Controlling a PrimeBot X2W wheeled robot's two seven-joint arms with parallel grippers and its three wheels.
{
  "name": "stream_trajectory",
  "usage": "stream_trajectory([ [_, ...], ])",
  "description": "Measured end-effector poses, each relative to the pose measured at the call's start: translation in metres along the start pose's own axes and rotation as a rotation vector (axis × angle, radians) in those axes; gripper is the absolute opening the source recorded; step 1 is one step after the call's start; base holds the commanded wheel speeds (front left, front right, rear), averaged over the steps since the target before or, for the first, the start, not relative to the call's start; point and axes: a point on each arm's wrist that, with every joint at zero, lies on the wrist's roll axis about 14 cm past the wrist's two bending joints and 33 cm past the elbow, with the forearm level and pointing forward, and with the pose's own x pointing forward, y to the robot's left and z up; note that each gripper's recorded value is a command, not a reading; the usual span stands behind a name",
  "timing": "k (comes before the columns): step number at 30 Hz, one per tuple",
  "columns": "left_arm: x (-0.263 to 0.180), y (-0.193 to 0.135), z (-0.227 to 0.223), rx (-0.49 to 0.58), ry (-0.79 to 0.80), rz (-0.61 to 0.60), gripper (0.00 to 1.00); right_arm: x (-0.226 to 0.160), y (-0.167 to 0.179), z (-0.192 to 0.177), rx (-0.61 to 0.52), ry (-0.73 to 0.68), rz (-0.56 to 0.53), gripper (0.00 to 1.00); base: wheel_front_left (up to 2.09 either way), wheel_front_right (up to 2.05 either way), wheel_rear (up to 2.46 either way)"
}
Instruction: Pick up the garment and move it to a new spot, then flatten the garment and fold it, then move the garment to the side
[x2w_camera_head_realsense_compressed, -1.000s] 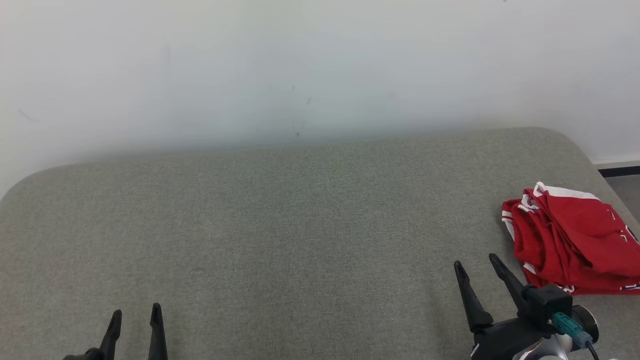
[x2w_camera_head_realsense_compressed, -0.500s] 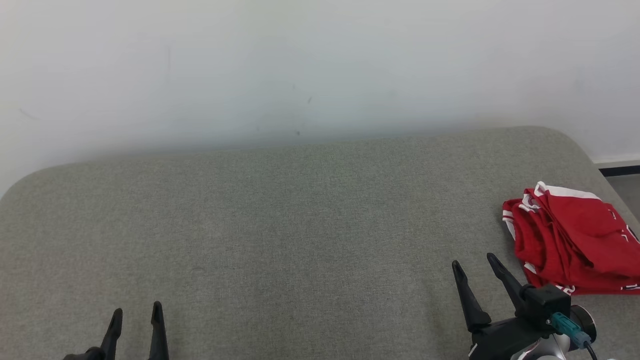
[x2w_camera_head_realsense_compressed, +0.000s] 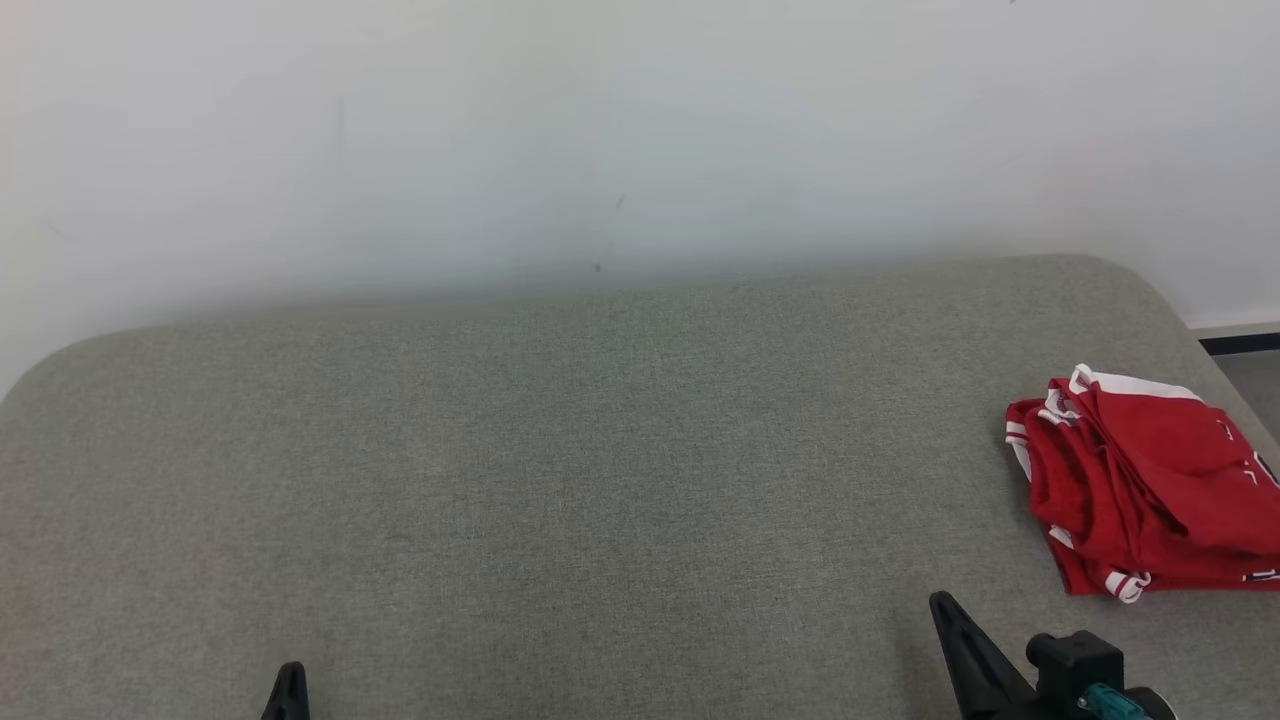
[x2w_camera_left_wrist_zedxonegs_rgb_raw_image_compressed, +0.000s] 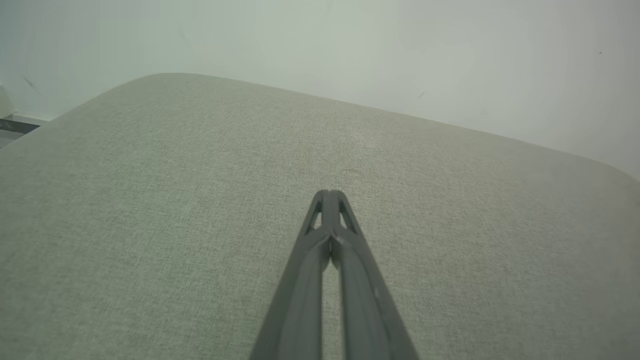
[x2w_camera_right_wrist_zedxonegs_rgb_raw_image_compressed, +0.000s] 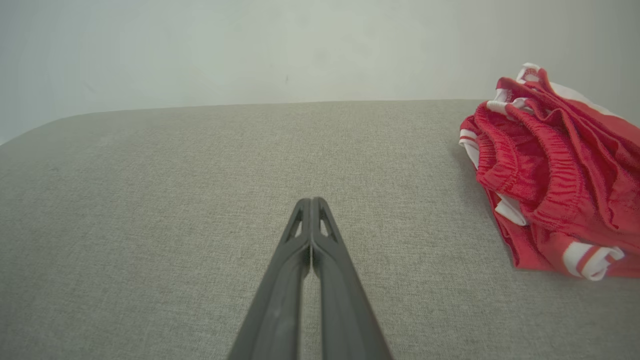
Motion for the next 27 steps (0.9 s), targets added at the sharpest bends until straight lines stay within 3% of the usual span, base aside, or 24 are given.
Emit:
stream_trajectory([
  [27, 0.009, 0.006, 0.003, -0.437, 0.028, 0.063, 0.0, 0.007, -0.019, 0.015, 0.482, -0.045, -0.119, 0.0, 0.0, 0.0, 0.0],
])
